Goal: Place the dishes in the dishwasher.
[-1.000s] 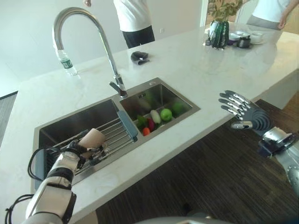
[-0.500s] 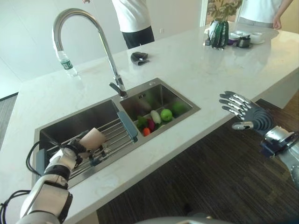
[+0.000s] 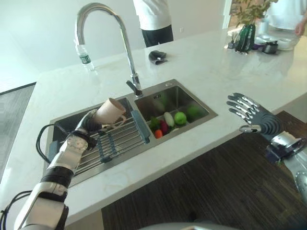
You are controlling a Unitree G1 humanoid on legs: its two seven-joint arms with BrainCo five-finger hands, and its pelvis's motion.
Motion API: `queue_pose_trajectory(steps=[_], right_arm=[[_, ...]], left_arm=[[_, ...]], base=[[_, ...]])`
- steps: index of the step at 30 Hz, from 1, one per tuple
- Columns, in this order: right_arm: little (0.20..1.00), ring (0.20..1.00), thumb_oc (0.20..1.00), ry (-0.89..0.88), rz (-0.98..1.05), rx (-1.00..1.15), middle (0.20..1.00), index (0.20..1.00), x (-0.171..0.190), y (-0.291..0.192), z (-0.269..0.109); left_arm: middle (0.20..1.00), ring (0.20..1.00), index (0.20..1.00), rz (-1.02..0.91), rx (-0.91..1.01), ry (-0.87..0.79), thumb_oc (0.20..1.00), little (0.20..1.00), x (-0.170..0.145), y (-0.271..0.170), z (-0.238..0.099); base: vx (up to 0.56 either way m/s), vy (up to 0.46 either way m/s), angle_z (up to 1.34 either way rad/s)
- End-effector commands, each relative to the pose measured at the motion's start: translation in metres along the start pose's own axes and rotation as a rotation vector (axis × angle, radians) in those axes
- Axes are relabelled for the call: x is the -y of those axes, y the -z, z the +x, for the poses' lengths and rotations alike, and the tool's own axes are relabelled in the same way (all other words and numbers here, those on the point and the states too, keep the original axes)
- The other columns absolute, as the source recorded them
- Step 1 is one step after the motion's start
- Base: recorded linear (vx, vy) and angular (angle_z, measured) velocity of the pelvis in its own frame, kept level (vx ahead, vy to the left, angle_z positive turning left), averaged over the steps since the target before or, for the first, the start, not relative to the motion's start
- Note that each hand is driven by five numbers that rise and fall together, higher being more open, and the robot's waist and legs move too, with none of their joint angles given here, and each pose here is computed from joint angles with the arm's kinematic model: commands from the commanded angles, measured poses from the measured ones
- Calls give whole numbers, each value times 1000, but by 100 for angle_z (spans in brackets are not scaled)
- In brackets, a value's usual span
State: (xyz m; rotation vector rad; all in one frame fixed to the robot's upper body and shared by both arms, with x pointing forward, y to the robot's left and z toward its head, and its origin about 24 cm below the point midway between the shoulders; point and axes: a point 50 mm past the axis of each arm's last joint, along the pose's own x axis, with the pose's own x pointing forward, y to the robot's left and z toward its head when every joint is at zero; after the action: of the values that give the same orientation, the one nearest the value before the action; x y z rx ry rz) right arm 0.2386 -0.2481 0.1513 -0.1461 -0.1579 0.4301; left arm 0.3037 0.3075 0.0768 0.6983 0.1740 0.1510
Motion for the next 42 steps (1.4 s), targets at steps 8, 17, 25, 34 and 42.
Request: queue_pose_trajectory(steps=[8,17,25,34,42], right_arm=[[1000,1000,1000,107,-28,246,1000,1000,-14,-25,-1],[1000,1000,1000,182,-84,354,1000,1000,-9,-48,-8],[1000,1000,1000,293,-113,424,1000,1000,3,-51,-15],[1000,1000,1000,215,-63,490,1000,1000,-17,-51,4],[1000,1000,1000,266,-59,448,1000,1000,-16,-46,-11]], left_arm=[[200,200,200,-507,783,-295,200,200,-49,-108,-74],[200,200,200,-728,927,-238,200,200,-41,-100,-117],[200,200,200,-787,1062,-87,200,200,-22,-133,-106],[200,200,200,-663,1034,-34,200,200,-18,-129,-112],[200,200,200,-751,1042,89,200,200,-4,-141,-103]], base=[[-13,-255,20],[-181,-290,63],[-357,-6,149],[-516,495,182],[-160,110,155]])
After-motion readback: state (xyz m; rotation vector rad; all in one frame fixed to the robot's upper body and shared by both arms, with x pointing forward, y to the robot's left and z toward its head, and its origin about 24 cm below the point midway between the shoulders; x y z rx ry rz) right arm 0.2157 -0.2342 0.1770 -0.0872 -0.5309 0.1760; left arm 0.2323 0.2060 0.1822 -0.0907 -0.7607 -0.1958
